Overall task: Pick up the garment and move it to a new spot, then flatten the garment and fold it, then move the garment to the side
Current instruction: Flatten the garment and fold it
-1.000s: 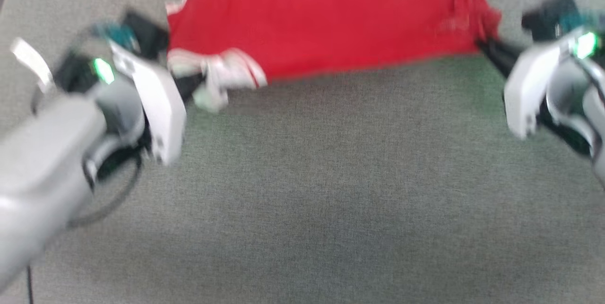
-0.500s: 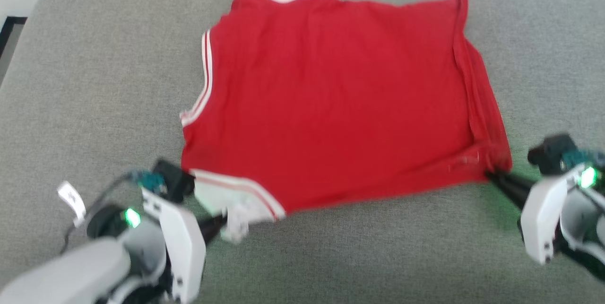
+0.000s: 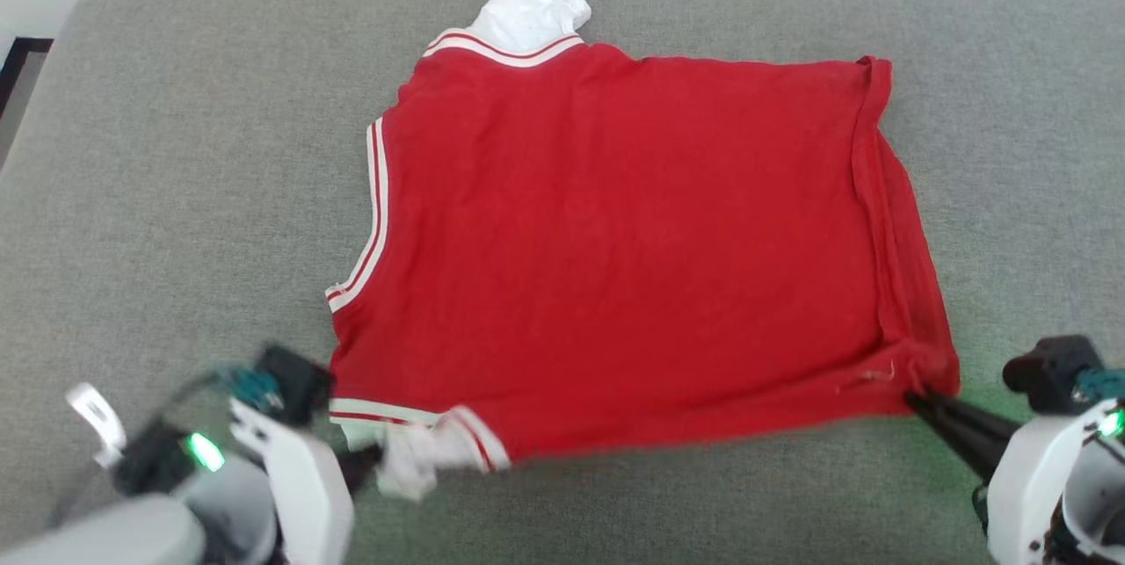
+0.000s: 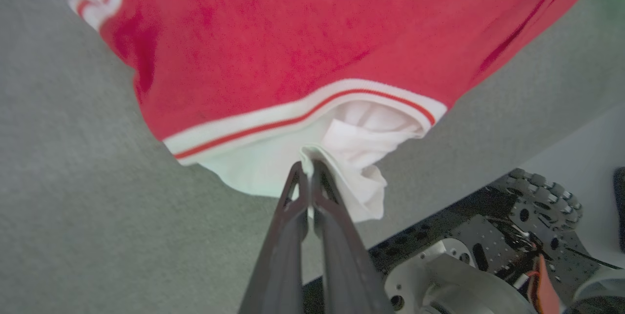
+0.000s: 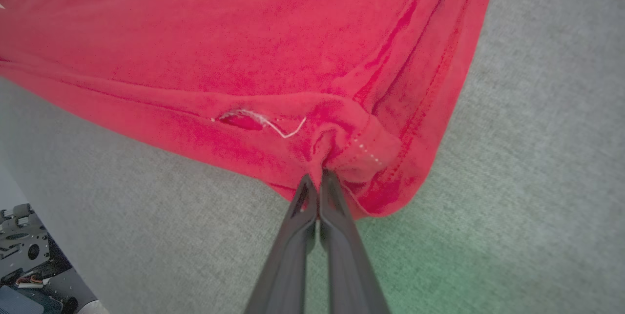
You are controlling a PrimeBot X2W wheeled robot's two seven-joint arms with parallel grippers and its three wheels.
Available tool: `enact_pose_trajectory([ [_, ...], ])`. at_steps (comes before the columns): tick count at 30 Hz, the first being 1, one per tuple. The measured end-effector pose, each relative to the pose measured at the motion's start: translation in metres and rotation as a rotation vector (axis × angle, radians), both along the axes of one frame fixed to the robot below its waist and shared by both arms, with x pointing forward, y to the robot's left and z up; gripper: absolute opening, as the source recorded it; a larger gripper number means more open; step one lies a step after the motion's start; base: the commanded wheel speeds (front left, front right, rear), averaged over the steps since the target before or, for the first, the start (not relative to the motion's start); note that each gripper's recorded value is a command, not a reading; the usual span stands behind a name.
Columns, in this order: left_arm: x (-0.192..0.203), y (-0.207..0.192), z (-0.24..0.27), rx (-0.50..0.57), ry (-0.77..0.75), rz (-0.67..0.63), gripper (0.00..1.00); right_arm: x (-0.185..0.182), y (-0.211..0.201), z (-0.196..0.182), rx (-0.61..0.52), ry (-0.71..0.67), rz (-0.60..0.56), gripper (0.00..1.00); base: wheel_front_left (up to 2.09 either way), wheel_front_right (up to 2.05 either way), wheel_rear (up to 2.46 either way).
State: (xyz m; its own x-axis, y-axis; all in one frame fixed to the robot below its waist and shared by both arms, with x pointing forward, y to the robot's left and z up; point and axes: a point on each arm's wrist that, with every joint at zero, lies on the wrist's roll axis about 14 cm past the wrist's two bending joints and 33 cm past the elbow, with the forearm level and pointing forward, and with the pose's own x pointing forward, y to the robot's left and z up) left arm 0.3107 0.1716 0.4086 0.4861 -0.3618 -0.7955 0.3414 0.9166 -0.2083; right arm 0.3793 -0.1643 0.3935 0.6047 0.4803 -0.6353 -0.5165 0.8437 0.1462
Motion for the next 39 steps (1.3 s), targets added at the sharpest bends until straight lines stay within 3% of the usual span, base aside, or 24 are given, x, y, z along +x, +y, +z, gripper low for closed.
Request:
enact_pose_trajectory([
  [9, 0.090, 0.022, 0.071, 0.156, -0.325, -0.106, 0.00, 0.040, 0.008, 0.044, 0.027, -0.156, -0.032, 0.00, 0.00, 0.00, 0.00],
  [15, 0.151, 0.025, 0.090, 0.218, -0.431, -0.172, 0.00, 0.078, 0.010, 0.064, 0.007, -0.232, -0.042, 0.00, 0.00, 0.00, 0.00],
  [23, 0.202, 0.021, 0.044, 0.223, -0.335, -0.211, 0.00, 0.119, 0.015, 0.040, -0.040, -0.199, -0.043, 0.00, 0.00, 0.00, 0.00],
  [33, 0.207, 0.027, -0.026, 0.186, -0.118, -0.125, 0.00, 0.144, 0.024, -0.004, -0.087, -0.078, -0.029, 0.00, 0.00, 0.00, 0.00],
  [34, 0.206, 0.028, -0.029, 0.182, -0.099, -0.111, 0.04, 0.145, 0.025, -0.006, -0.089, -0.068, -0.029, 0.00, 0.00, 0.00, 0.00],
  [36, 0.206, 0.031, -0.033, 0.174, -0.061, -0.080, 0.19, 0.148, 0.026, -0.008, -0.090, -0.050, -0.027, 0.25, 0.00, 0.00, 0.00],
  [38, 0.206, 0.035, -0.034, 0.166, -0.030, -0.043, 0.46, 0.150, 0.026, -0.007, -0.096, -0.044, -0.027, 0.47, 0.00, 0.00, 0.00],
  [39, 0.207, 0.036, -0.033, 0.169, -0.025, -0.036, 0.67, 0.151, 0.026, -0.006, -0.094, -0.039, -0.027, 0.76, 0.00, 0.00, 0.00],
])
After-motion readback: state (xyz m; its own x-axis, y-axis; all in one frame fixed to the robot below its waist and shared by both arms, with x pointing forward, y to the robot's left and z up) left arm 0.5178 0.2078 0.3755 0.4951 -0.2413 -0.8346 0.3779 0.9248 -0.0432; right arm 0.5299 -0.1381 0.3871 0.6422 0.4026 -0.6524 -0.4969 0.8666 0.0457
